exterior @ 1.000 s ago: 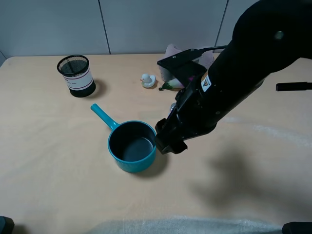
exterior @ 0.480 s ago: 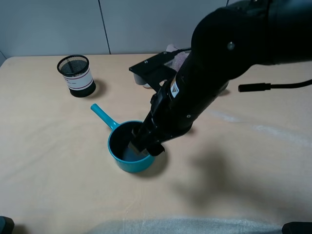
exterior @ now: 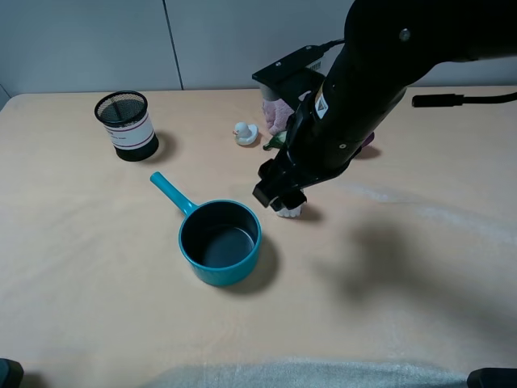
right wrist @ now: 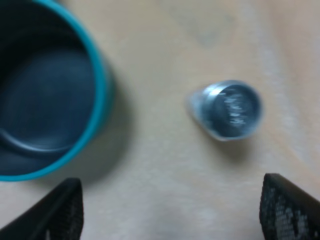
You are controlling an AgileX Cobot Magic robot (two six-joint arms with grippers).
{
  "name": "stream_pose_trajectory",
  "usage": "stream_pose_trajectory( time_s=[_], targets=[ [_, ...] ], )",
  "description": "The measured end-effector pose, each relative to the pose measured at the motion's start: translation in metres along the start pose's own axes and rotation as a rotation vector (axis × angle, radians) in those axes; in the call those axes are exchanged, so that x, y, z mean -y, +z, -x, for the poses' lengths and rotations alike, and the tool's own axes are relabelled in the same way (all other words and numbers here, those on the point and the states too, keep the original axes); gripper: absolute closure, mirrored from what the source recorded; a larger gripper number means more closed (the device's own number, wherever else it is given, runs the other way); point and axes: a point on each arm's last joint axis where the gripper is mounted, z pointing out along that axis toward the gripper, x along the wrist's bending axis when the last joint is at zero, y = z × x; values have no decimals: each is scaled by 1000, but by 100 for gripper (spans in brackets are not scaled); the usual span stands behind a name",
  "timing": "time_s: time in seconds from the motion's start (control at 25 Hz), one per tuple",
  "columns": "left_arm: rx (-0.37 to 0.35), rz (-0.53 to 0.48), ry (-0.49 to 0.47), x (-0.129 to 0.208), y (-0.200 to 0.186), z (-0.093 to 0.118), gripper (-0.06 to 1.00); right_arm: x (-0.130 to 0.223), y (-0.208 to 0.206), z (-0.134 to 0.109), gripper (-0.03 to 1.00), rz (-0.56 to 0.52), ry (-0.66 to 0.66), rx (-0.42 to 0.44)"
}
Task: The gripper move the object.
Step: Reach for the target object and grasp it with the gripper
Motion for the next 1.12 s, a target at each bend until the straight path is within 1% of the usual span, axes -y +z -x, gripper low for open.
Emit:
stream_pose_trajectory(
  time_s=[0.16, 0.24, 0.36, 0.48, 0.6, 0.76, 1.12],
  targets=[
    [0, 0, 0, 0, 0, 0, 19, -2, 0, 20, 42, 15, 39, 27],
    [0, 0, 0, 0, 0, 0, 19, -4, 1, 25, 42, 31, 44, 32],
    [0, 0, 0, 0, 0, 0, 19, -5, 11, 31, 42, 16, 41, 39],
    [0, 0, 0, 0, 0, 0, 19, -5, 30, 40, 42, -29, 60, 47],
    [0, 0, 0, 0, 0, 0, 19, -4, 44, 44, 42, -69, 69, 51],
    [0, 0, 0, 0, 0, 0, 19, -6, 51, 44, 42, -57, 65, 50],
    [0, 0, 0, 0, 0, 0, 19, -9, 51, 45, 42, -27, 65, 52]
  ],
)
